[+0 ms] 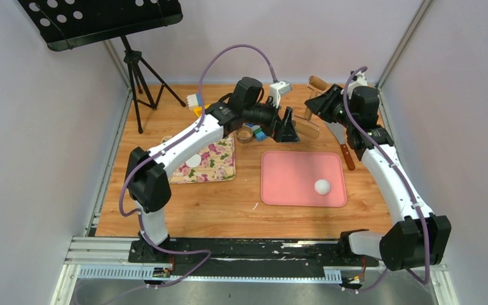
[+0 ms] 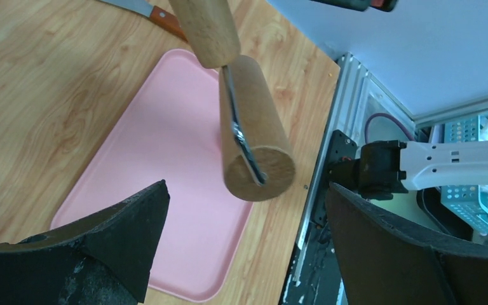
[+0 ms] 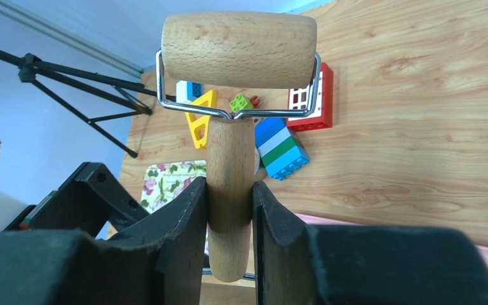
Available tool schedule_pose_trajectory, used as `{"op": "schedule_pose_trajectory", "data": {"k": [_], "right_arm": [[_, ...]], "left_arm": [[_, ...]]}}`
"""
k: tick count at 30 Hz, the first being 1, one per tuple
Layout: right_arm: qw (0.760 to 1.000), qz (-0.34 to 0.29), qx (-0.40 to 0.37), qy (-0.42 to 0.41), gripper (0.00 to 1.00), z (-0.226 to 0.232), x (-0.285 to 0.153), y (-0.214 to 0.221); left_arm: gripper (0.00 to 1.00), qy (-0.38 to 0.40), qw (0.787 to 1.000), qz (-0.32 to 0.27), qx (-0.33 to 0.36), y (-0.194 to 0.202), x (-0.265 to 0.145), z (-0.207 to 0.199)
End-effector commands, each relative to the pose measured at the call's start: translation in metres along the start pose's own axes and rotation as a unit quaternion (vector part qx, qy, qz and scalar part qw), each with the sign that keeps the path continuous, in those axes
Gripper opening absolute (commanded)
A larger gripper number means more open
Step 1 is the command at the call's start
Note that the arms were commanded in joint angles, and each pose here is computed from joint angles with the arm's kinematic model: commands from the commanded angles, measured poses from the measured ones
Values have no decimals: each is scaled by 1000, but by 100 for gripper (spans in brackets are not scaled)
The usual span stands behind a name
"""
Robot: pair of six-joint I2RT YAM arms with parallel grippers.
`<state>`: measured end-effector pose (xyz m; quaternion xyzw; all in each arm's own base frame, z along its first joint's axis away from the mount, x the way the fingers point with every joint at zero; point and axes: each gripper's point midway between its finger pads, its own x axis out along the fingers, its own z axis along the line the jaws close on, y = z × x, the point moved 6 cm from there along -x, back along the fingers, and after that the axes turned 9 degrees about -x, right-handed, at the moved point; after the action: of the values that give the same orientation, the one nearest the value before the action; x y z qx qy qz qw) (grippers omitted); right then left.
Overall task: Roll out the dumpling wrappers from the dough
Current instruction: Pick up the rolling pin from the center of the board.
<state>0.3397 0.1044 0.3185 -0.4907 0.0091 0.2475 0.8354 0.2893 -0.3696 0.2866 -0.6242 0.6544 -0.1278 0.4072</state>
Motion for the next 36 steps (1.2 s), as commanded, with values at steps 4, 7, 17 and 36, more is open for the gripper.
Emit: {"op": "schedule_pose_trajectory", "data": {"k": [4,7,17,36], "right_arm": [[999,-40,-11,-11,0,12,-4,-19],[999,-35,-5,-13,0,15,-3,-15],[999,-26,4,-24,0,20,-4,-10],[998,-13,-39,-47,40,25,-21,-11]], "left_arm": [[100,30,999,-30,19,-22,-6,-24],[100,28,999,-28,14,-23,-1,-21],[80,38,999,-9,15,-21,17,-25],[0,0,997,1,82,-19,5,-19]]}}
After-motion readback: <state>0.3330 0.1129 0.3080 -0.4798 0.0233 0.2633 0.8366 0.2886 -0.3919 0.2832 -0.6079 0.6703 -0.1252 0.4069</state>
